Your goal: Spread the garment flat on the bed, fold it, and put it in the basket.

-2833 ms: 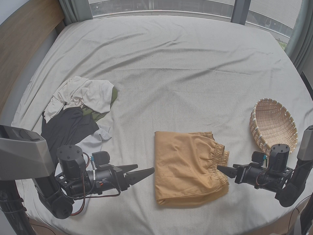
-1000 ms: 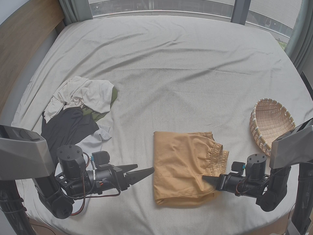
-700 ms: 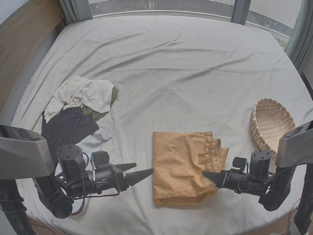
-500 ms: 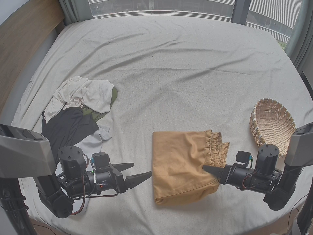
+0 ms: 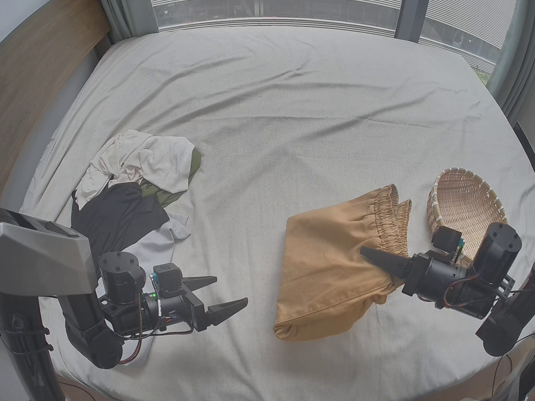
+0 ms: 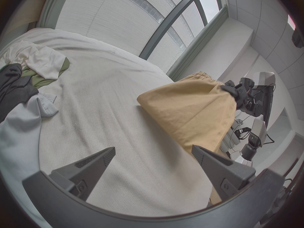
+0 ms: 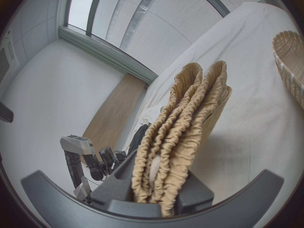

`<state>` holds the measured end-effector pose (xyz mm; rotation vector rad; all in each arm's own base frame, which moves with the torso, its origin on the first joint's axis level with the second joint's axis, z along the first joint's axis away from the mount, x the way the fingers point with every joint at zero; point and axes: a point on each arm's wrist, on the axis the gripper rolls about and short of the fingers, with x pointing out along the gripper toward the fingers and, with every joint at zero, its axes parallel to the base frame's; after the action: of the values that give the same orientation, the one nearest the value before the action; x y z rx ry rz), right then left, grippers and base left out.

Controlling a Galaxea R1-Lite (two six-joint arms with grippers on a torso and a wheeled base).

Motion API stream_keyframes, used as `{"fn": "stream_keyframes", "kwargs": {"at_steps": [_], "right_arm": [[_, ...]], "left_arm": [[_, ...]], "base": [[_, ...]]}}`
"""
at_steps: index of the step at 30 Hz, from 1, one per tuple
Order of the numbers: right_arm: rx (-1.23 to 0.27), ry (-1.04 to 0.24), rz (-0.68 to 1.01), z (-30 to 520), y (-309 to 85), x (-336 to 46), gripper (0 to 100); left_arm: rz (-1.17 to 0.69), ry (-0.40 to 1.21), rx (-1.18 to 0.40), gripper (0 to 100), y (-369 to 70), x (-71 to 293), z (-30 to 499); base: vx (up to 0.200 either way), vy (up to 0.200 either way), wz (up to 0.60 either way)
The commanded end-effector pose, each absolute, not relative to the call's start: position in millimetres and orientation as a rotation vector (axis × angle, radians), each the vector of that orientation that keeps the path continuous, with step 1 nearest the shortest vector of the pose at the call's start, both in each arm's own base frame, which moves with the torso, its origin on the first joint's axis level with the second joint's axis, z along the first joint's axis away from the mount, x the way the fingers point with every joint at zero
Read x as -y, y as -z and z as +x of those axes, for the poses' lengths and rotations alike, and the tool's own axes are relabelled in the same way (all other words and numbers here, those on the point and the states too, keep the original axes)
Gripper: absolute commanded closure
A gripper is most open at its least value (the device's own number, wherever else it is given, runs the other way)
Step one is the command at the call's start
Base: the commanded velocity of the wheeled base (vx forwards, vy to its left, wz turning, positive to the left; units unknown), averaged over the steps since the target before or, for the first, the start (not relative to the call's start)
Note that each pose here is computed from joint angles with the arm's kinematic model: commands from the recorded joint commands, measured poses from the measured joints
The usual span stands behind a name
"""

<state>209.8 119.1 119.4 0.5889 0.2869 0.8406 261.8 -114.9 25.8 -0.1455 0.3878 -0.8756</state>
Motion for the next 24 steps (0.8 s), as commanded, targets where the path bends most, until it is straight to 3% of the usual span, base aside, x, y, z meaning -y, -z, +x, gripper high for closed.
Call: {"fn": "stream_keyframes", "kwargs": {"at_steps": [1,16,20,24], "right_arm": [[-0.189,-0.882,0.592,201,-142,-115,100],[-0.099,-0.903,0.595,199,-162,-112,100],[-0.067,-0.875,0.595,205,-166,-106,100],[0.009,-0.771,0.549,219,-171,-85,100]], "left_arm": [[-0.146,0.873,-0.391,0,-24,114,263],[-0.144,0.873,-0.389,0,-24,115,263],[-0.144,0.874,-0.387,0,-24,115,264],[-0.145,0.869,-0.387,0,-24,114,264]], "base": [[0.0,0.0,0.0],[0.0,0.0,0.0],[0.0,0.0,0.0],[0.0,0.0,0.0]]}}
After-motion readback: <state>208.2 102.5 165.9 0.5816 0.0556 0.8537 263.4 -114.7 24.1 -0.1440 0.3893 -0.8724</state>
